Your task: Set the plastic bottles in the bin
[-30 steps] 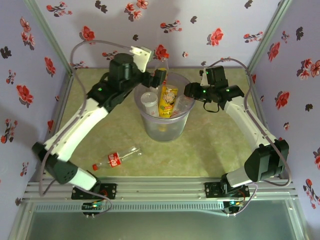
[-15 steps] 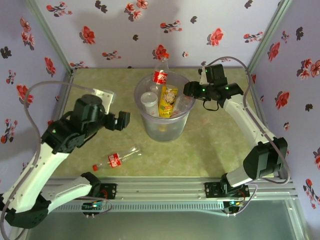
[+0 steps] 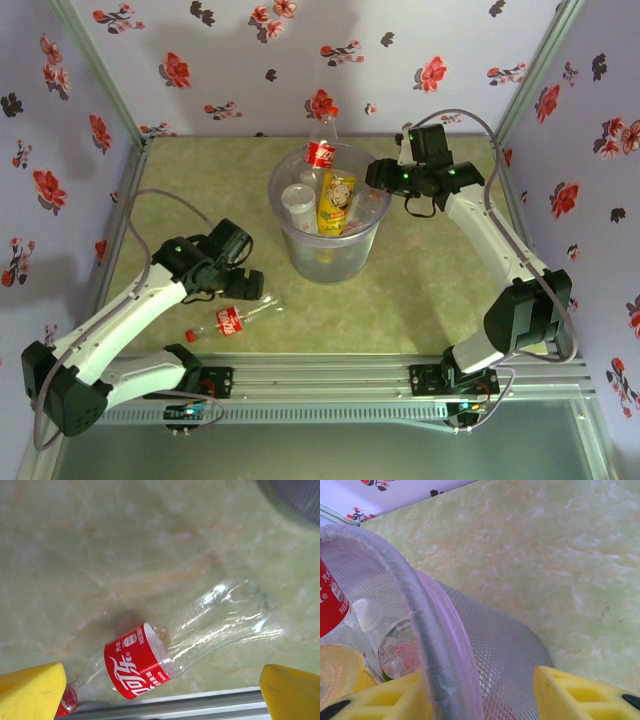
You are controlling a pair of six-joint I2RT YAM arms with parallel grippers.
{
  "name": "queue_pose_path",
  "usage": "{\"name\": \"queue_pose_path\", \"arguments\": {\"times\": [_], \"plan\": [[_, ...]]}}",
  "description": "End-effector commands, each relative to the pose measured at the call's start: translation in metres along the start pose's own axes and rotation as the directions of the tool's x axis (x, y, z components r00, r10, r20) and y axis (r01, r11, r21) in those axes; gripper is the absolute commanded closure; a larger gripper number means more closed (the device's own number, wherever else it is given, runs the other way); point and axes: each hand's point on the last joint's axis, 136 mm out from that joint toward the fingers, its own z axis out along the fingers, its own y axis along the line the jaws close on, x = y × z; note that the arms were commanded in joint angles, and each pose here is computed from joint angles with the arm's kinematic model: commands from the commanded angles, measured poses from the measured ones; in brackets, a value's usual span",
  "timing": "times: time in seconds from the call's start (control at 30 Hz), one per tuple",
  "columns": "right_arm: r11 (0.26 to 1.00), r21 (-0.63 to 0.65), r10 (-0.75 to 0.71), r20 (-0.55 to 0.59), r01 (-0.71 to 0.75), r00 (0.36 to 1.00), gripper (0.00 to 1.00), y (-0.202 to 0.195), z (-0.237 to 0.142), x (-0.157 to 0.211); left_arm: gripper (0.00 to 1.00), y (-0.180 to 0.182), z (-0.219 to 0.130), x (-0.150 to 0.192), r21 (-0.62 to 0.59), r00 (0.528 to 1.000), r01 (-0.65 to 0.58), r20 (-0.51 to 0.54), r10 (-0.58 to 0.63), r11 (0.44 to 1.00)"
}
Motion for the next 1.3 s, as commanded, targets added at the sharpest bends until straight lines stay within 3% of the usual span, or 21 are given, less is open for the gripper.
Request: {"name": "queue_pose_path", "arguments": {"times": [0.0,0.17,0.37,0.63,1.03,1.27], "plan": [[1.0,0.006,-0.006,-0.019,0.006,1.0,0.45,0.001,0.006,0.001,0.0,-0.009,0.014,0.014,0.048,0.998,0.053,-0.045,-0.051,0.997],[1.0,0.002,-0.001,-0.018,0.001,1.0,0.45,0.002,0.007,0.0,0.0,-0.02,0.029,0.031,0.078,0.997,0.033,-0.079,-0.027,0.996],[1.0,-0.002,-0.001,-0.019,0.001,1.0,0.45,0.003,0.008,0.0,0.0,-0.03,0.046,0.04,0.066,0.99,-0.095,-0.094,0.101,0.993],[1.0,0.001,-0.002,-0.015,0.002,1.0,0.45,0.003,0.007,-0.001,0.0,-0.027,0.066,0.051,0.032,0.972,-0.182,-0.148,0.185,0.983],[1.0,-0.004,0.0,-0.013,0.0,1.0,0.45,0.003,0.005,-0.001,0.0,0.001,0.097,0.039,-0.164,0.99,-0.092,-0.12,0.073,0.982],[1.0,-0.011,0.004,-0.011,-0.004,1.0,0.45,0.005,0.005,-0.001,0.02,0.019,0.104,0.024,-0.202,0.998,0.006,-0.059,-0.018,0.979]]}}
